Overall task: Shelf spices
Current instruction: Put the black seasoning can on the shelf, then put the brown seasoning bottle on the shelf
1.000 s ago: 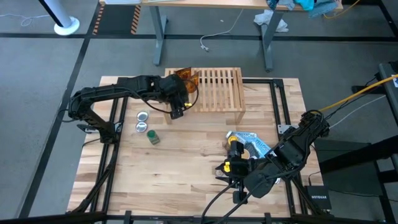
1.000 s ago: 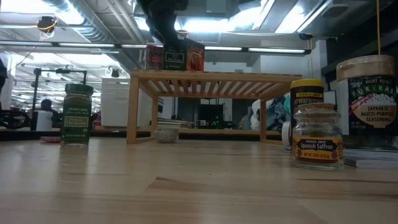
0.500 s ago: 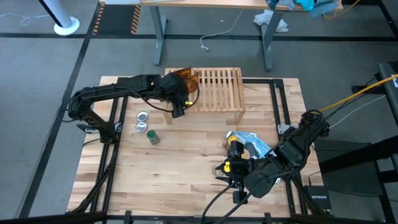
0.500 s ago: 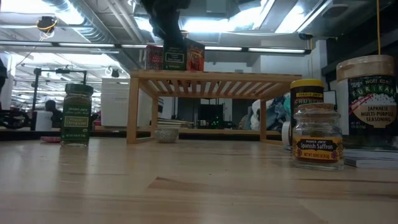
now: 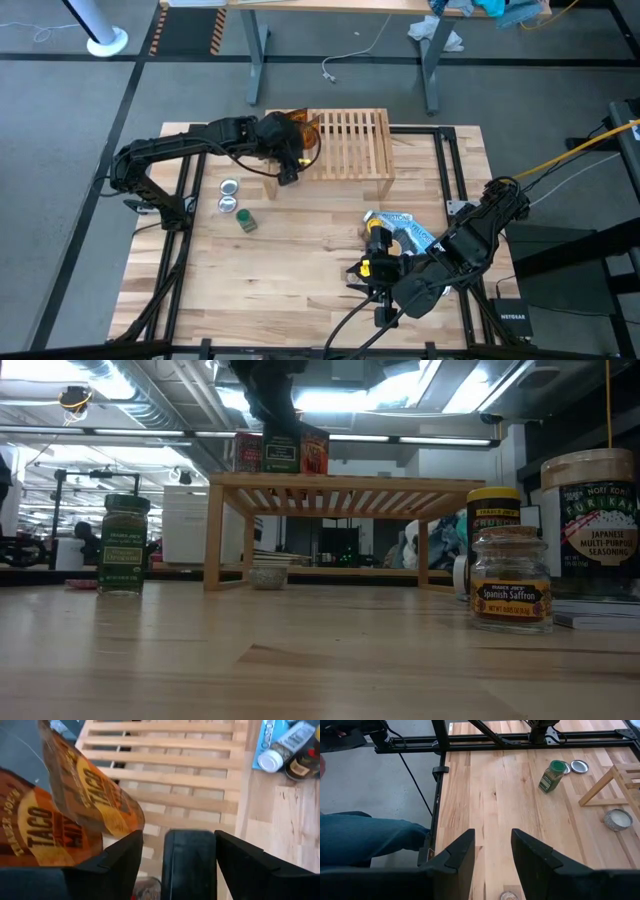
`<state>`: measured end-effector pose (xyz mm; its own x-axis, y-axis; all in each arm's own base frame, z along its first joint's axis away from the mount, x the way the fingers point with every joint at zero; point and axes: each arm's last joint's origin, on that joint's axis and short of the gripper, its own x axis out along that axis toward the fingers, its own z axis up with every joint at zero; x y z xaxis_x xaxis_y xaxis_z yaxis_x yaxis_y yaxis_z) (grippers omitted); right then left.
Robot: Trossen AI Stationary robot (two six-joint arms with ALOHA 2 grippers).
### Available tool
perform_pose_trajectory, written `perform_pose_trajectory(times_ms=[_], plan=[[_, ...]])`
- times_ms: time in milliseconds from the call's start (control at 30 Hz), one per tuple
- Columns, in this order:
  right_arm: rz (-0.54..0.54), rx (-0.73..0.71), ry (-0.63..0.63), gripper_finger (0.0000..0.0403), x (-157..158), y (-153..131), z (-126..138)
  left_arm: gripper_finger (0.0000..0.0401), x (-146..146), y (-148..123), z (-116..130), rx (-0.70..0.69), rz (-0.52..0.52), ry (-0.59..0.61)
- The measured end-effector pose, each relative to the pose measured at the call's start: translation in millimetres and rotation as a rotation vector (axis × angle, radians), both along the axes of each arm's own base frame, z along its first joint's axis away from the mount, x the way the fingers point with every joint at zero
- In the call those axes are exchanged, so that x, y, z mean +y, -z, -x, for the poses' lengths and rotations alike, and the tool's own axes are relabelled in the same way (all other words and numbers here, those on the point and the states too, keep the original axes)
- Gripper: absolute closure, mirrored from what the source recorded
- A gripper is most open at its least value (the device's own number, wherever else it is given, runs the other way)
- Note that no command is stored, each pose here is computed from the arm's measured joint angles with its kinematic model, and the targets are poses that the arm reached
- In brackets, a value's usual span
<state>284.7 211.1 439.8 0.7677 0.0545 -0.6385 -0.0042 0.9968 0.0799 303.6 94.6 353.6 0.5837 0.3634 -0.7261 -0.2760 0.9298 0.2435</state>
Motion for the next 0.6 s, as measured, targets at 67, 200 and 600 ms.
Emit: perform_pose_trajectory(times_ms=[67, 200, 600], plan=[[0.000, 0.000, 0.000, 0.0269, -0.1, -0.1, 0.0, 0.0155, 1.4, -0.6, -0.3, -0.008, -0.004, -0.002], [0.000, 0.000, 0.001, 0.0269, -0.1, -0.1, 0.0, 0.0143, 1.9, -1.2, -0.9, -0.016, -0.012, 0.002], [0.000, 0.000, 0.000, 0.0269, 0.0, 0.1, 0.0, 0.0143, 1.8, -8.2, -8.1, -0.113, -0.032, 0.040]])
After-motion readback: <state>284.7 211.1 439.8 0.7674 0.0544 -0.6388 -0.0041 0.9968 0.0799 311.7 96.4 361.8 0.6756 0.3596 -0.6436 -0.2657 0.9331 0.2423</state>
